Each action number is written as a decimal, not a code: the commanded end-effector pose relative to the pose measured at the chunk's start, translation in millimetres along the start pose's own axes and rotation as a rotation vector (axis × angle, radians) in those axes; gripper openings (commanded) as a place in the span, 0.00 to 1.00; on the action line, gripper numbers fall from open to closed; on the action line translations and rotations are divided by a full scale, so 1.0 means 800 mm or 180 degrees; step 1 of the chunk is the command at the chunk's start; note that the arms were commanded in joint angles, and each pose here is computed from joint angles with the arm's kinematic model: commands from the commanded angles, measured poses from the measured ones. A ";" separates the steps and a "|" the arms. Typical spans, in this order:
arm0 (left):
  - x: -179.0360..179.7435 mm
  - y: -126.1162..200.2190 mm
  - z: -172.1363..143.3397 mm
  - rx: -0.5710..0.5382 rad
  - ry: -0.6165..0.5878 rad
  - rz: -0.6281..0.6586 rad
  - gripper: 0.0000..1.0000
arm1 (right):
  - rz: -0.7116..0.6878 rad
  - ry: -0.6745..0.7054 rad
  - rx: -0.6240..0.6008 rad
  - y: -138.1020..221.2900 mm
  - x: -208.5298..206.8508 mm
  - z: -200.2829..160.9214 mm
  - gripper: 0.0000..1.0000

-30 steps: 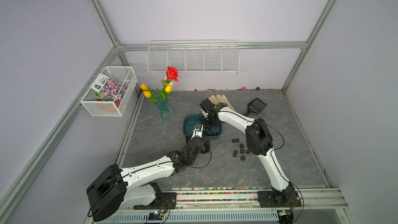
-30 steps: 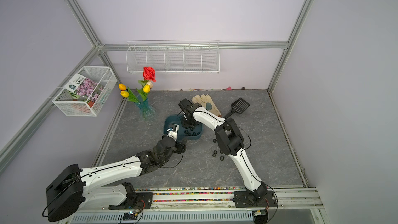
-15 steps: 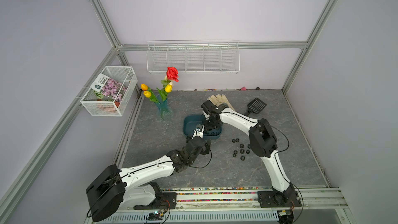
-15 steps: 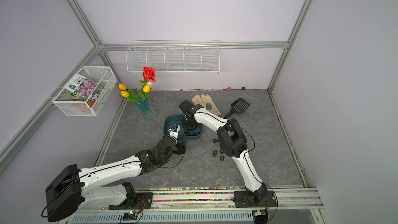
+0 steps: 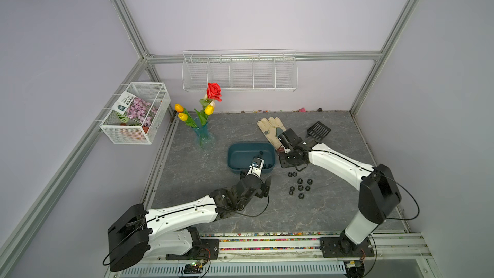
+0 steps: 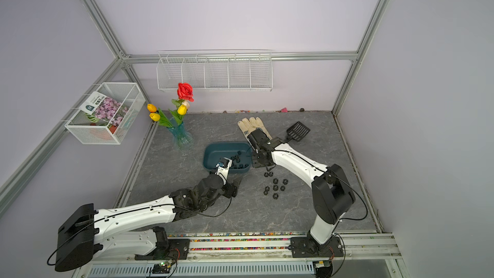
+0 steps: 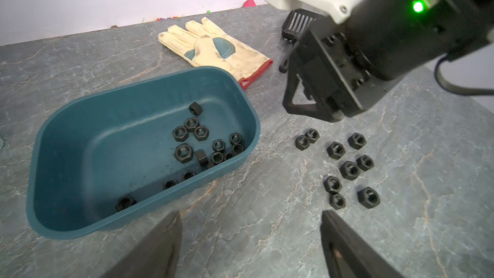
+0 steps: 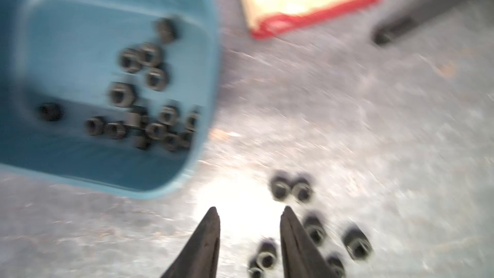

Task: Put the nuts on the desktop into the storage box
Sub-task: Pick up the nut from the center of the board.

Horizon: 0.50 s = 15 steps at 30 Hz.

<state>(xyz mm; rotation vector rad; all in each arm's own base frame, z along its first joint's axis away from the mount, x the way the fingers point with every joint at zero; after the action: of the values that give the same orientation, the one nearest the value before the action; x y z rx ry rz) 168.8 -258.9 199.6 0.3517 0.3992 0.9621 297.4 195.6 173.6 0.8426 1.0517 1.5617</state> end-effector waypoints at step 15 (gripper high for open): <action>-0.084 -0.031 -0.012 0.0243 -0.0138 -0.0610 0.83 | -0.0338 -0.1006 0.0077 -0.014 -0.115 -0.100 0.41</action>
<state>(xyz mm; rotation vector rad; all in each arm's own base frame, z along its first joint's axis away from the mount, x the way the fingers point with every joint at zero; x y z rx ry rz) 149.1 -311.1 178.1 0.4423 0.4136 0.7983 250.3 92.8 137.7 0.9650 0.9270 1.2771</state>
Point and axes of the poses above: each gripper's point midway between its finger pads, its own y axis back along the fingers, its own x axis along the line the jaws close on, z = x × y, the point moved 7 cm from there along y, back along the fingers, and after that the axes turned 4 degrees about y, right-handed, at the moved point
